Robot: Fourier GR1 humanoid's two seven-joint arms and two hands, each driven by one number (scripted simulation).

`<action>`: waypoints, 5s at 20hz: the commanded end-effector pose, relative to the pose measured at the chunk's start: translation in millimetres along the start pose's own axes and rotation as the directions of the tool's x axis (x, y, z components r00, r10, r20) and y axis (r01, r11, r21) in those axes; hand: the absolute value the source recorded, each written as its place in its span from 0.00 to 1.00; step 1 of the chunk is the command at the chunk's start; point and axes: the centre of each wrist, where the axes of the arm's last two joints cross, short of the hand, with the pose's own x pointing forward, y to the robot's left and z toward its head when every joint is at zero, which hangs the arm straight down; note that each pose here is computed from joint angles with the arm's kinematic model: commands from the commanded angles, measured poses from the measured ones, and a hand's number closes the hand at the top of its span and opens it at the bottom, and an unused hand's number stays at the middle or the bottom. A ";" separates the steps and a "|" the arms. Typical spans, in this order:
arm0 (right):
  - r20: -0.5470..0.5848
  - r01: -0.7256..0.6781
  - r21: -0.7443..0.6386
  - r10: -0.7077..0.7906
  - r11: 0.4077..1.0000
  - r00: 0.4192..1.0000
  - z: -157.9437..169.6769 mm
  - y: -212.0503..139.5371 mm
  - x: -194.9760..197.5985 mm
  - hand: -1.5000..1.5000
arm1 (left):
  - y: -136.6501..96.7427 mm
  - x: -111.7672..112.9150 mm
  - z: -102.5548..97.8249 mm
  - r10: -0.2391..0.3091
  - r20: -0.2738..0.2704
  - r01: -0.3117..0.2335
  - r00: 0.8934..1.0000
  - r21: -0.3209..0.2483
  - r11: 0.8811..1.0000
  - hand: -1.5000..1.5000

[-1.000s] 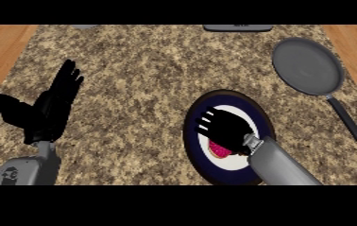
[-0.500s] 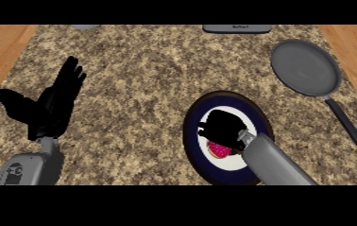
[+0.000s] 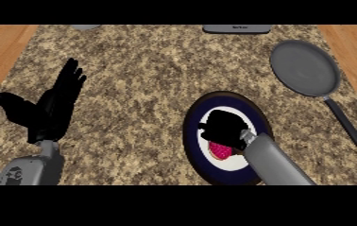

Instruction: Pick the sweet potato from the plate and place it in the pan

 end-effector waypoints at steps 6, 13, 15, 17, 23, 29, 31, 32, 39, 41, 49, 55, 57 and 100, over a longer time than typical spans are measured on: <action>-0.420 0.488 -0.348 -0.598 0.801 0.682 45.0 40.6 -44.3 1.00 | 17.3 -7.3 8.3 -0.004 -0.002 0.004 1.000 0.056 0.998 0.50; -0.571 0.078 -0.638 -0.539 0.766 0.619 92.4 -16.7 -43.6 1.00 | 22.0 8.3 -0.5 0.010 -0.012 -0.009 1.000 0.020 1.000 0.50; -0.569 -0.006 -0.693 -0.542 0.721 0.619 109.5 -50.8 -41.4 1.00 | 9.6 -2.1 2.8 0.015 0.000 -0.015 1.000 0.030 0.999 0.50; -0.580 -0.059 -0.725 -0.563 0.686 0.589 121.0 -61.6 -25.7 1.00 | 20.0 4.6 4.6 0.000 -0.012 0.000 1.000 0.030 1.000 0.50; -0.570 -0.040 -0.745 -0.605 0.666 0.556 162.7 -100.2 -19.5 1.00 | 16.5 1.2 -11.1 0.017 -0.005 -0.017 1.000 0.010 1.000 0.50; -0.559 -0.079 -0.801 -0.696 0.593 0.450 183.2 -69.9 -69.5 1.00 | -10.1 -14.8 7.2 -0.002 0.007 0.002 1.000 -0.003 1.000 0.50; -0.535 -0.093 -0.829 -0.736 0.551 0.415 196.5 -73.9 -105.9 1.00 | 2.4 6.4 -10.2 0.006 0.017 -0.006 1.000 -0.005 1.000 0.50; -0.559 -0.115 -0.816 -0.725 0.566 0.401 204.9 -58.0 -104.6 1.00 | -0.9 -10.2 1.4 0.002 0.001 -0.002 1.000 -0.003 1.000 0.50; -0.499 -0.127 -0.863 -0.786 0.488 0.365 257.3 -7.0 -165.0 1.00 | -11.7 -10.4 -1.4 0.001 0.008 -0.001 1.000 -0.021 1.000 0.50; -0.493 -0.133 -0.868 -0.800 0.479 0.343 255.2 15.4 -175.4 1.00 | 2.6 -1.1 -0.1 -0.005 0.016 0.005 1.000 -0.010 1.000 0.50; -0.464 -0.063 -0.876 -0.803 0.477 0.375 262.7 63.8 -206.8 1.00 | 0.4 -5.3 -10.7 0.008 0.030 -0.007 1.000 -0.029 1.000 0.50; -0.467 -0.012 -0.862 -0.786 0.506 0.405 227.0 104.7 -196.1 1.00 | -11.5 -1.3 -6.6 -0.002 0.042 0.005 0.999 -0.054 0.999 0.50; -0.474 -0.018 -0.862 -0.792 0.506 0.385 212.1 98.1 -198.9 1.00 | -14.8 6.2 -14.4 0.015 0.024 -0.013 1.000 -0.048 0.999 0.50; 0.373 0.220 -0.917 -0.911 -0.334 0.174 386.9 221.5 -118.2 0.00 | -7.5 5.7 -11.9 0.028 0.016 -0.027 0.999 -0.051 0.998 0.50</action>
